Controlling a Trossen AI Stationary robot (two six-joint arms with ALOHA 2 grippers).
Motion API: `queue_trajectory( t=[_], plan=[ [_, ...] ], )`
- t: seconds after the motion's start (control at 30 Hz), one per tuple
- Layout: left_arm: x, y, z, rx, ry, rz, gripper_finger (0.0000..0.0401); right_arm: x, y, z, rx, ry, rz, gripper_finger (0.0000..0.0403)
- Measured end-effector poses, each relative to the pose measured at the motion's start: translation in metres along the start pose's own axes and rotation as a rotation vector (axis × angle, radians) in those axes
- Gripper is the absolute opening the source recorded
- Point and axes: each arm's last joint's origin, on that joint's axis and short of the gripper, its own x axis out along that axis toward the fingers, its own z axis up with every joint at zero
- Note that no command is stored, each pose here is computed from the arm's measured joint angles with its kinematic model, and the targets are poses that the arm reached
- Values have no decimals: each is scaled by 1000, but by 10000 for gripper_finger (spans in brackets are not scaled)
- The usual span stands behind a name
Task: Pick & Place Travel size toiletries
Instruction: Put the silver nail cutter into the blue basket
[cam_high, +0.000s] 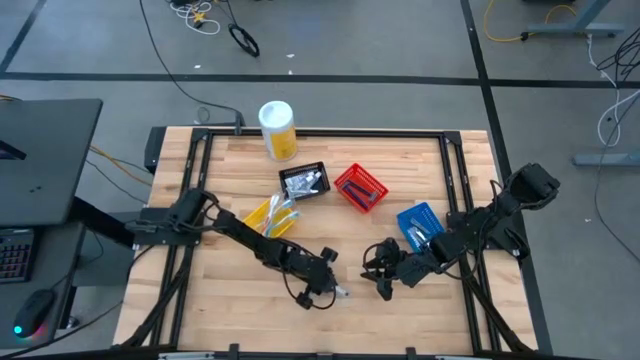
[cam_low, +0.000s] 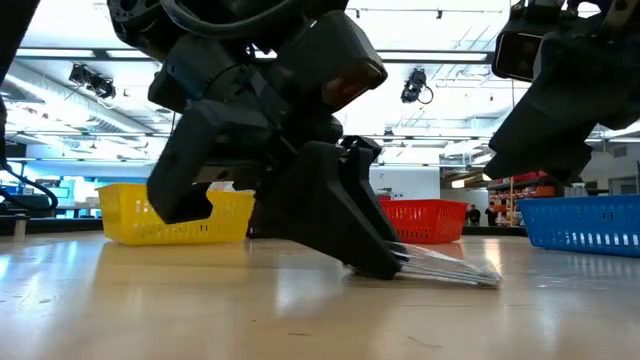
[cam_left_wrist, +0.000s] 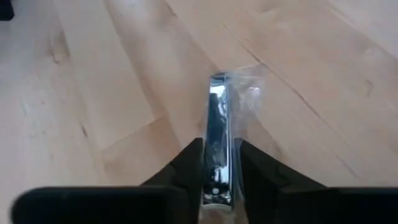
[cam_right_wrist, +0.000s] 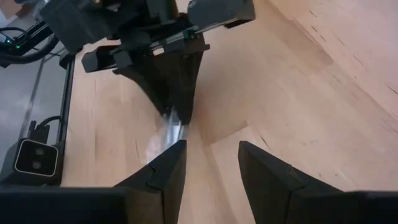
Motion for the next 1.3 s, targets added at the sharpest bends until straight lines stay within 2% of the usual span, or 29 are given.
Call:
queue_trajectory(
  t=[0.1,0.2,0.3,0.4,0.47,0.53,0.63,0.77,1.0,1.13,1.3],
  plan=[
    [0,3,0,-5,1,16,60,0,0,0,0,0,0,156],
    [0,6,-1,-29,11,70,56,0,0,0,0,0,0,156],
    [-1,8,-1,-61,26,184,56,0,0,0,0,0,0,156],
    [-2,14,1,-52,22,348,66,0,-1,0,-11,-14,-20,156],
    [-4,19,5,-39,-1,459,69,1,-2,0,-62,-43,-51,156],
    [-6,20,8,-35,-16,511,66,2,-4,0,-155,-74,-97,156],
    [-6,19,9,-60,-32,510,60,6,-8,-2,-307,-126,-200,156],
    [-6,19,11,-86,-48,511,63,12,-11,-7,-409,-116,-247,156],
    [-6,20,12,-94,-65,512,63,22,-15,-16,-526,-67,-265,156],
    [-6,21,14,-103,-88,507,62,26,-16,-17,-568,-130,-327,156],
    [-7,21,16,-103,-99,506,63,27,-11,-12,-643,-180,-315,156]
  ],
)
